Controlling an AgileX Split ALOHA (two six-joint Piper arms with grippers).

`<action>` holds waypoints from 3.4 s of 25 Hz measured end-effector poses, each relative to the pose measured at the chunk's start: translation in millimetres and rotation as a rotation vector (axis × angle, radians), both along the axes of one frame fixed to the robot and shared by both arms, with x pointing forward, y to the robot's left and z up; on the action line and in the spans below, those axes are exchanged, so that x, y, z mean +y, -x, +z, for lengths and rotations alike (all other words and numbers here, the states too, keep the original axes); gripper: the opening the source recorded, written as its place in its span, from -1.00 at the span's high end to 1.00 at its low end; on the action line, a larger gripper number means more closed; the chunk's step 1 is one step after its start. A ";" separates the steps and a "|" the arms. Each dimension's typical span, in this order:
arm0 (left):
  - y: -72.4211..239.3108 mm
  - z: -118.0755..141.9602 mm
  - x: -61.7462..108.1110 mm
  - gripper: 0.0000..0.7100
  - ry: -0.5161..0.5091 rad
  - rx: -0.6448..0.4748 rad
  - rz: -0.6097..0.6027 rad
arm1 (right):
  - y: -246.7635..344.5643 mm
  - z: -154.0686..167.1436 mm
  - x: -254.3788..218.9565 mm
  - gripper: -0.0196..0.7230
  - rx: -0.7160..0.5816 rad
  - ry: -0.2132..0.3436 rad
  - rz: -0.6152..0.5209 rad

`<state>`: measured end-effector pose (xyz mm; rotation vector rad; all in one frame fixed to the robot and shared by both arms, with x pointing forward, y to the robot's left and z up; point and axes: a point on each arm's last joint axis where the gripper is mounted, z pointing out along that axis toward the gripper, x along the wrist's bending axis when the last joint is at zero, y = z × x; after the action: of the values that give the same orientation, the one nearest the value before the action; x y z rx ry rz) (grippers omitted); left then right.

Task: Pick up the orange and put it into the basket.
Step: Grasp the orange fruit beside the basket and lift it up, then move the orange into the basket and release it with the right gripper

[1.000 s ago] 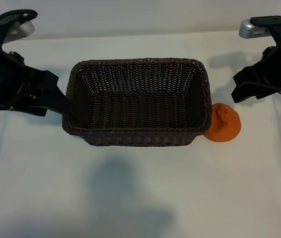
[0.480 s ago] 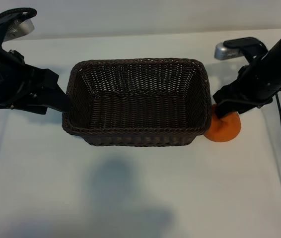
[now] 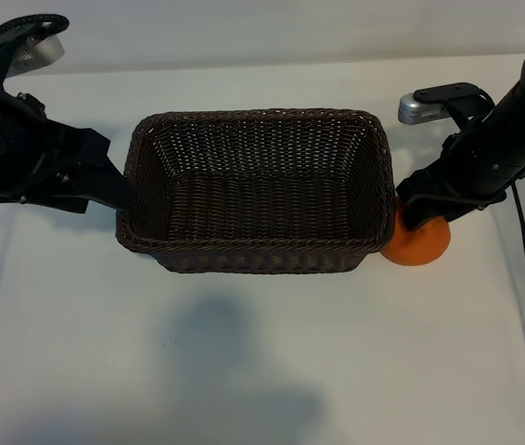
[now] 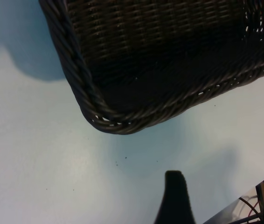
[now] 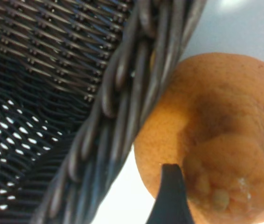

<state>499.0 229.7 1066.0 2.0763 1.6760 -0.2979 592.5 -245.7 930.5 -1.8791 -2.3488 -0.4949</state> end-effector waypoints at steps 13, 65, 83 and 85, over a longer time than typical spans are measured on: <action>-1.3 0.1 0.1 -0.61 0.000 -0.013 0.007 | -3.0 -11.6 0.2 -0.16 0.014 -0.002 -0.017; -1.3 0.1 0.1 -0.61 -0.001 -0.015 0.004 | 39.5 153.9 -9.4 0.70 -0.164 0.065 0.001; -1.3 0.1 0.1 -0.61 -0.001 -0.016 -0.001 | 47.4 158.6 62.4 0.71 -0.259 -0.025 0.130; -1.3 0.1 0.1 -0.61 -0.001 -0.016 -0.001 | 49.2 159.8 73.6 0.71 -0.285 -0.037 0.146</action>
<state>500.2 229.8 1066.1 2.0749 1.6663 -0.2795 543.3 -172.1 1090.3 -1.7019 -2.6054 -0.8323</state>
